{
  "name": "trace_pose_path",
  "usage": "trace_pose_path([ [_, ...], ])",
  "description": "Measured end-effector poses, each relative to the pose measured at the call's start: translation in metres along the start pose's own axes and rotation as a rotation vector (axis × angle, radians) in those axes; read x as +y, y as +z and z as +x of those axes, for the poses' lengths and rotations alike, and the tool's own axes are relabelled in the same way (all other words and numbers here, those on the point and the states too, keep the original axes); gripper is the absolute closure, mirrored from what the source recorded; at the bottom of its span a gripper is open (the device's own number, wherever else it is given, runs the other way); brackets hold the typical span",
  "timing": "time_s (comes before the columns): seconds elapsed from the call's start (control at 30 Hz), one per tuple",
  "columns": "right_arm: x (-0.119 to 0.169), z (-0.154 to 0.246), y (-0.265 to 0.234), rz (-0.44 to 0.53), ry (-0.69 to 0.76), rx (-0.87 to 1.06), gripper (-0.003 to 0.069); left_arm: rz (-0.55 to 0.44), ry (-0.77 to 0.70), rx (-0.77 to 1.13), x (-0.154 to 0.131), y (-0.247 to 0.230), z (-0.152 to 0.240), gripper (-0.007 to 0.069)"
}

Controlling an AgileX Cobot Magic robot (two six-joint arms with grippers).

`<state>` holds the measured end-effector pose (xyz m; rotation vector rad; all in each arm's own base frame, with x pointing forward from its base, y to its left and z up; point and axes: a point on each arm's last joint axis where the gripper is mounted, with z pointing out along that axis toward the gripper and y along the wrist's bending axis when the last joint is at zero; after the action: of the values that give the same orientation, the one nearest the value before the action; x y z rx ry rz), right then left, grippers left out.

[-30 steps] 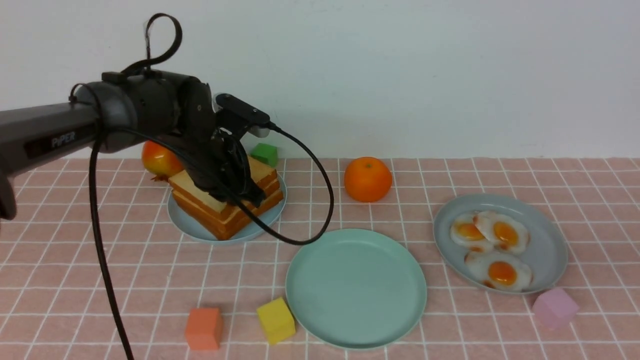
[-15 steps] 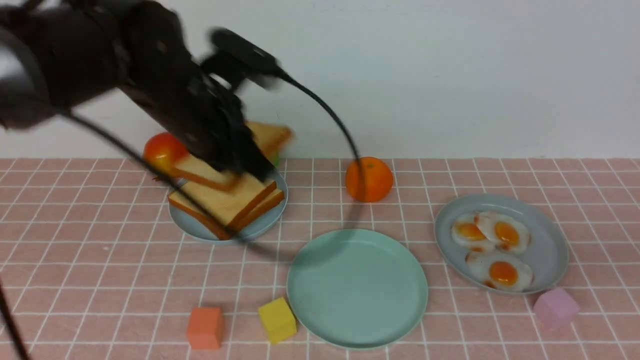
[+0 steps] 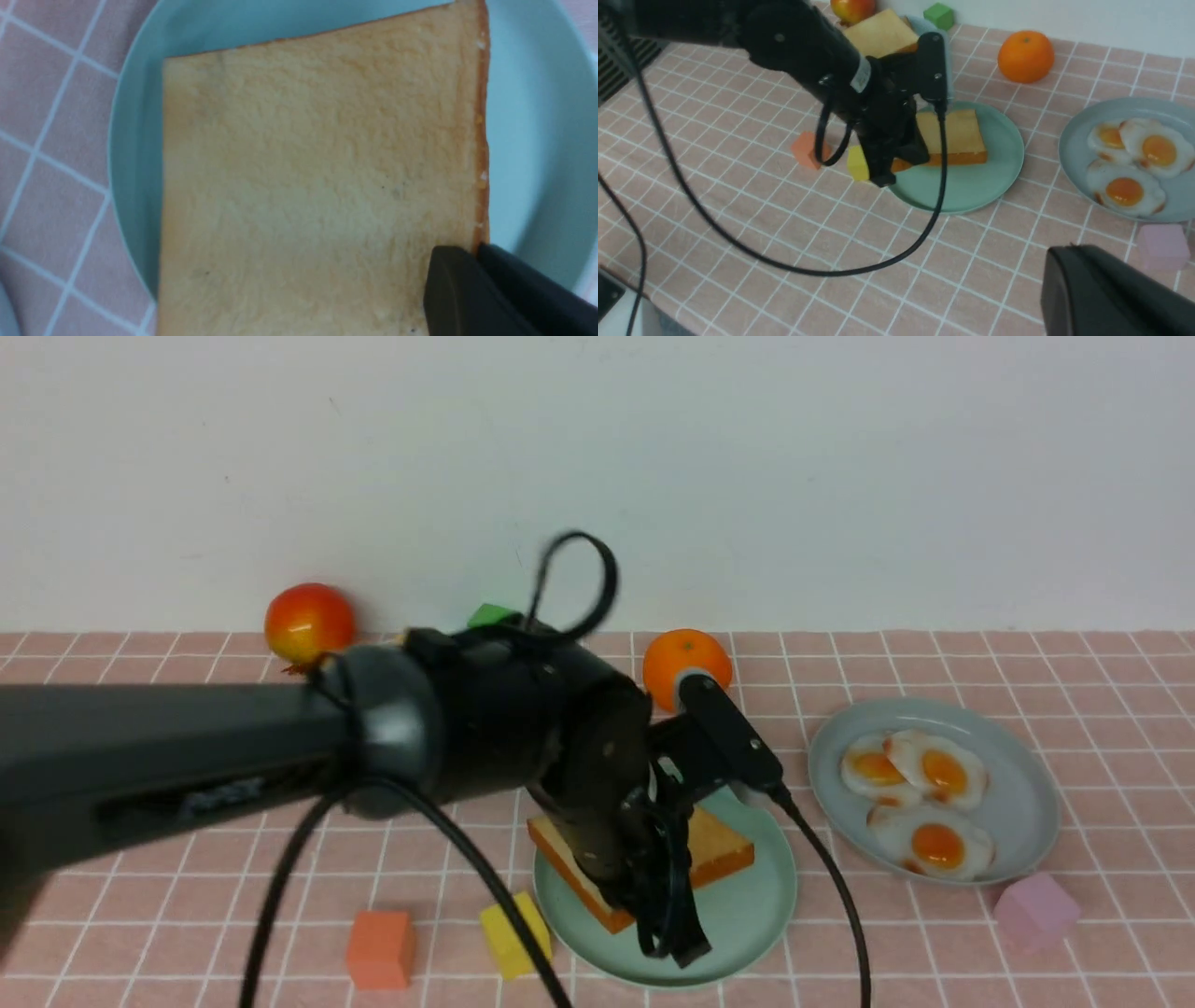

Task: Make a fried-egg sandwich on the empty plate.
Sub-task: Use the left arm to put a slice of bread into the empty plate in the middle

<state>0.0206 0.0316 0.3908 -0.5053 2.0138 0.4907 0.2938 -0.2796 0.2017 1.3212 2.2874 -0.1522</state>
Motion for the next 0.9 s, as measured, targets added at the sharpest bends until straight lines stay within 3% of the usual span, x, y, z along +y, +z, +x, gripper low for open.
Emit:
trace_pose_path([
  [0.9,0.000,0.001,0.000,-0.004,0.001,0.012,0.0634,0.028,-0.053,-0.031,-0.002,-0.002,-0.004,0.0593],
])
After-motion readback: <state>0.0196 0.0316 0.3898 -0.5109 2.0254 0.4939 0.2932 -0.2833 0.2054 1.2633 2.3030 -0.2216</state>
